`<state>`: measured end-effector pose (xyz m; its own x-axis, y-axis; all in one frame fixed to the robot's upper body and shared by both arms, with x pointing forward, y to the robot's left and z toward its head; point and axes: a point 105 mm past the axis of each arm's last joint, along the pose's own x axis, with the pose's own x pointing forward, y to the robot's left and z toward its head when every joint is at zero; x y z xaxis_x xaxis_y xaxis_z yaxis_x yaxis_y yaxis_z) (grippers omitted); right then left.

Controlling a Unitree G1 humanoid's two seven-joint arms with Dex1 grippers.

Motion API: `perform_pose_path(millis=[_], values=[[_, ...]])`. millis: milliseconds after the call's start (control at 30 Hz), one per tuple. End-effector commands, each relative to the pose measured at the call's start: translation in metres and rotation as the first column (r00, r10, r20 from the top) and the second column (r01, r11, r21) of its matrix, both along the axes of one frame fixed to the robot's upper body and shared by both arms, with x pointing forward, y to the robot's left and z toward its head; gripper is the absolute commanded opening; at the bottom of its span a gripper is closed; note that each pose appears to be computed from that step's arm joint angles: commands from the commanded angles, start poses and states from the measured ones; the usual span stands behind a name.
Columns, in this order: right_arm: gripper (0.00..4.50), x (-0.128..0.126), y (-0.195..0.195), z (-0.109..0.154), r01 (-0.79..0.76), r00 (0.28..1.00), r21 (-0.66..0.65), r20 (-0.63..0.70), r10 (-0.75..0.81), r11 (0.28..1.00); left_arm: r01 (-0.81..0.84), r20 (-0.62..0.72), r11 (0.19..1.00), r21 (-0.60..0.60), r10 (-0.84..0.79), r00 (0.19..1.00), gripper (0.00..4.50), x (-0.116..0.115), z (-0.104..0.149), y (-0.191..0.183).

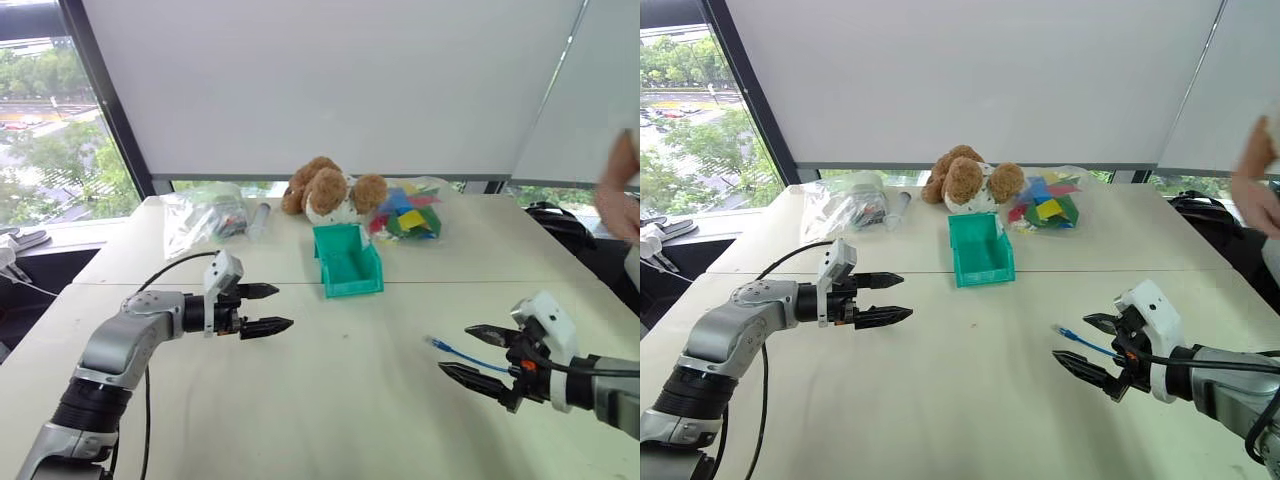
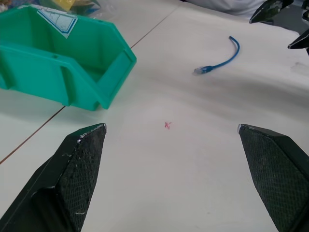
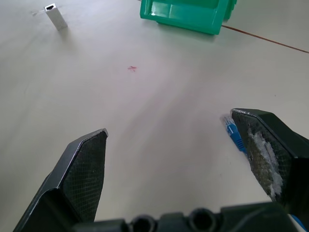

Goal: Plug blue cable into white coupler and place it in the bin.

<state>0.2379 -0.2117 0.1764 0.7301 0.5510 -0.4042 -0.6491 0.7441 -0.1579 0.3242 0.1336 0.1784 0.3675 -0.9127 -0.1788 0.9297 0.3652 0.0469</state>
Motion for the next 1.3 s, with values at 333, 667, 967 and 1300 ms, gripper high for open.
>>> perform_pose_path(millis=[333,667,967,1300], values=[[4.45,0.009,-0.019,0.011,0.035,0.999,-0.056,0.041,-0.032,0.998,0.036,0.047,0.998,-0.053,-0.034,0.998,4.50,-0.006,0.013,-0.012],[4.45,0.023,-0.050,-0.008,-0.020,0.999,-0.164,-0.029,0.016,0.986,0.034,0.061,0.997,-0.067,-0.030,0.998,4.50,-0.003,0.009,-0.019],[4.45,0.054,-0.079,-0.053,-0.057,0.992,-0.111,-0.116,0.044,0.992,0.034,0.079,0.997,-0.076,-0.028,0.996,4.50,-0.003,0.008,-0.024],[3.93,0.063,-0.081,-0.101,-0.115,0.976,-0.142,-0.200,0.085,0.983,0.003,0.086,0.997,-0.072,0.003,0.996,4.50,-0.010,0.008,-0.018]])
